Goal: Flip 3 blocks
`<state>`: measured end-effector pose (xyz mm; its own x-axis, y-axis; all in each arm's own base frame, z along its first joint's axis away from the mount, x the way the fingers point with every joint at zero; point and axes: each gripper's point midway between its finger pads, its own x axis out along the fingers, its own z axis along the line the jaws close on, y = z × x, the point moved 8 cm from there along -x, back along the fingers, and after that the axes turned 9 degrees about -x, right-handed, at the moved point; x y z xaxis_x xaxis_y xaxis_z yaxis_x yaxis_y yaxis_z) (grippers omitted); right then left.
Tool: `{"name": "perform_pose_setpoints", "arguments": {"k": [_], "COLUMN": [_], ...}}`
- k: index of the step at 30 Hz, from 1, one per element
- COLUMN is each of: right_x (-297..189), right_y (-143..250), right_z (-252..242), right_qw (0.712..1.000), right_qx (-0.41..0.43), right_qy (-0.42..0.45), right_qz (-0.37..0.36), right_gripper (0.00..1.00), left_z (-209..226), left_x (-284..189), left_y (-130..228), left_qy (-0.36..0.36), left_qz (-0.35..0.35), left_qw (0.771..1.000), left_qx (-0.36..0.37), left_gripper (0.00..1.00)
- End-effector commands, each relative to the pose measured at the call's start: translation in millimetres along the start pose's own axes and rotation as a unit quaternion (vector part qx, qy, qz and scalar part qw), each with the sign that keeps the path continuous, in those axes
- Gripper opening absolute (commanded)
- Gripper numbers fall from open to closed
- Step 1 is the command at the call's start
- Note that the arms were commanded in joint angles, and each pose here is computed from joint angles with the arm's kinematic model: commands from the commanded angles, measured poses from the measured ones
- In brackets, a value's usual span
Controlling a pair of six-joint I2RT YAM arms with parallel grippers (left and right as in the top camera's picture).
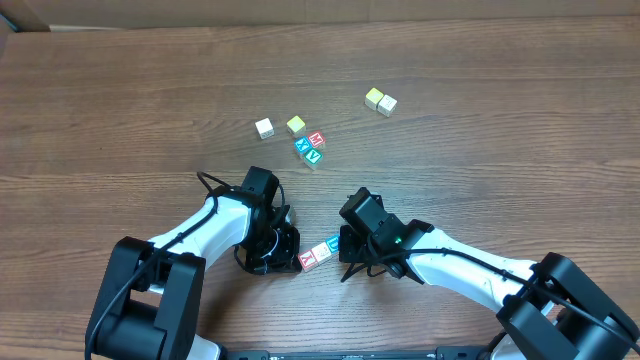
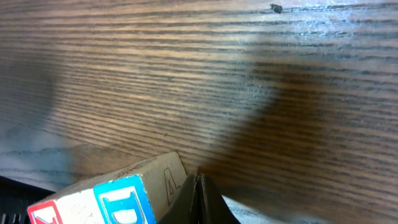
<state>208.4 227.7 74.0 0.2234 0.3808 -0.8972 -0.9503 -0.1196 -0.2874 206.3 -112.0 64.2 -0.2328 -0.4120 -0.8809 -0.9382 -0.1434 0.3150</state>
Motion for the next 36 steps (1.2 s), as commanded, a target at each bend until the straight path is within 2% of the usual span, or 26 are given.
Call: {"name": "perform_pose_setpoints", "arguments": {"k": [1,36], "right_x": [4,13], "right_y": [-2,-12], "right_z": [6,-18], "right_qw": [1.0,0.999], "right_qx": [-0.005,0.033], "right_qy": [-0.018,0.005], "right_qz": [0.006,0.007], "right_gripper": [0.04,0.04], "left_z": [9,11], "left_x": [16,16], "left_y": [9,2], "left_qy": [-0.023,-0.034], "left_qz": [0.029,0.005], "left_qw": [0.999,0.998], "left_qx": [-0.018,-0.056], "left_gripper": [0.04,0.04]}}
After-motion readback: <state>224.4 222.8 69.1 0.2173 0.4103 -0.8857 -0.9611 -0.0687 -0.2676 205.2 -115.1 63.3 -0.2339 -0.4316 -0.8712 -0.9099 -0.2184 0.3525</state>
